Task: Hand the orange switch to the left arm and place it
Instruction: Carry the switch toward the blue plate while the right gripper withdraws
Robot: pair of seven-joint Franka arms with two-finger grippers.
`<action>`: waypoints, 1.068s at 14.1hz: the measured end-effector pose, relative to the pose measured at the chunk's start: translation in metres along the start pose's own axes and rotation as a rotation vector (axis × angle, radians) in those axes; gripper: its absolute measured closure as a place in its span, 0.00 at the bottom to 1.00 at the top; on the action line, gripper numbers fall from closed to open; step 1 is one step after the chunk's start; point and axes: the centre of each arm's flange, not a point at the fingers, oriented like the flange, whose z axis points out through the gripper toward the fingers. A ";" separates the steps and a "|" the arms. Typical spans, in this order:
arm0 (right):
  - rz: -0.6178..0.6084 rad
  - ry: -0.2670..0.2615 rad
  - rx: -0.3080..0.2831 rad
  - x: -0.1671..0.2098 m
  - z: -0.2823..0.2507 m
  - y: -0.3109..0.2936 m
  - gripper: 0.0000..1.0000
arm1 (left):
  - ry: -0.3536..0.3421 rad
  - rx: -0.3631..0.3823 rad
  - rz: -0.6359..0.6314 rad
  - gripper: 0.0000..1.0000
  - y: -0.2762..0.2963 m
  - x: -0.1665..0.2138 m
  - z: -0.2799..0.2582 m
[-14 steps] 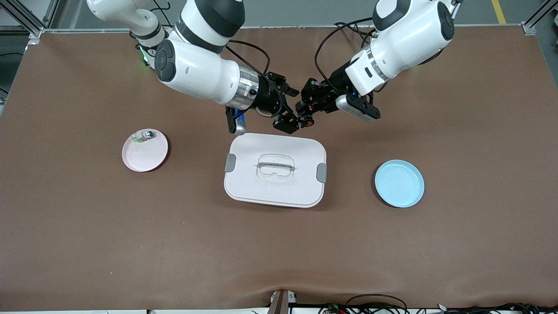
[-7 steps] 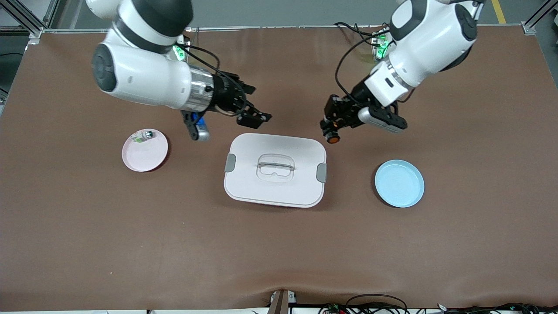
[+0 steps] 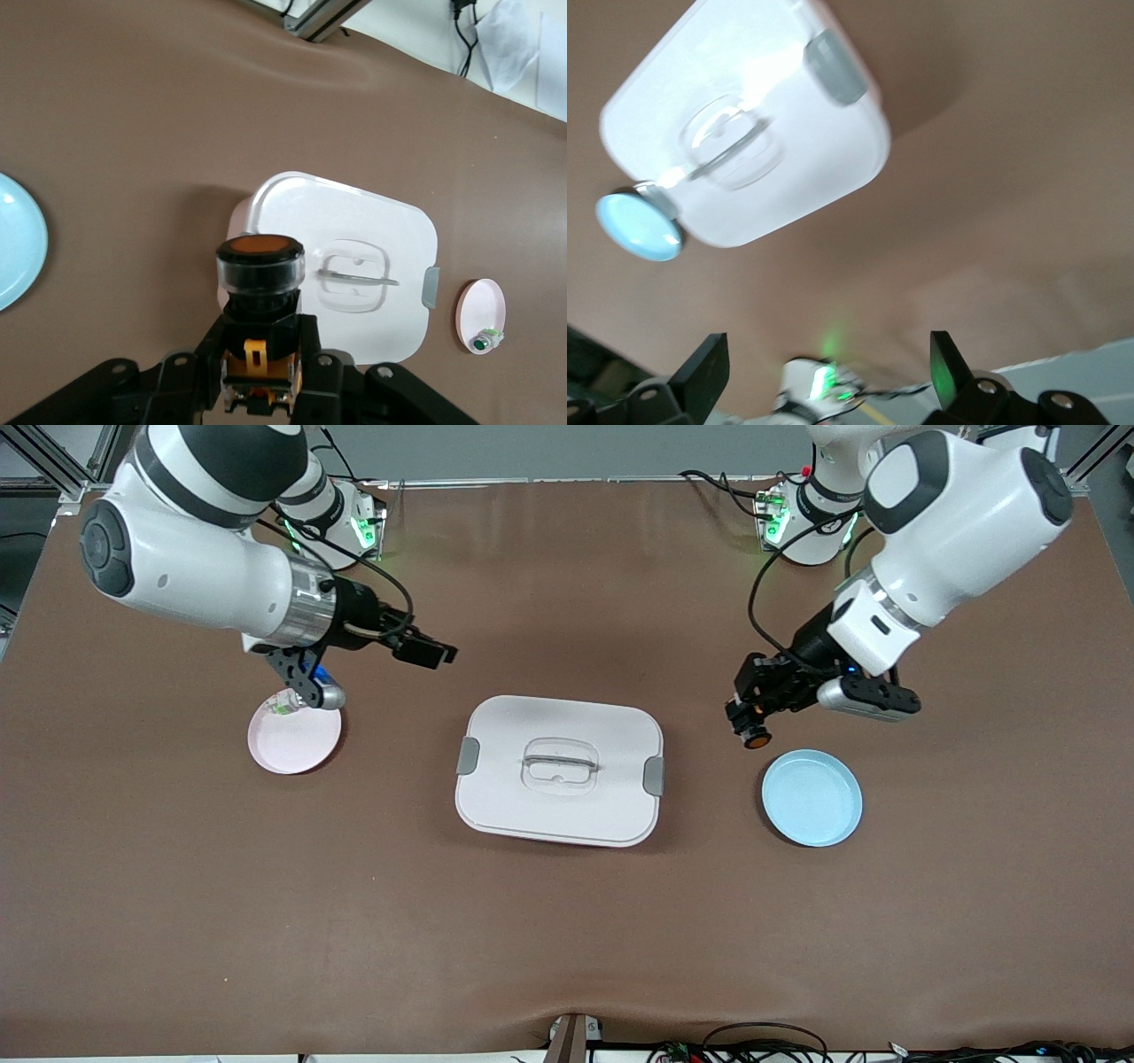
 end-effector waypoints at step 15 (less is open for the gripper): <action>-0.412 0.186 -0.215 0.125 -0.001 0.137 0.00 | -0.270 0.454 0.225 0.65 -0.207 0.082 0.025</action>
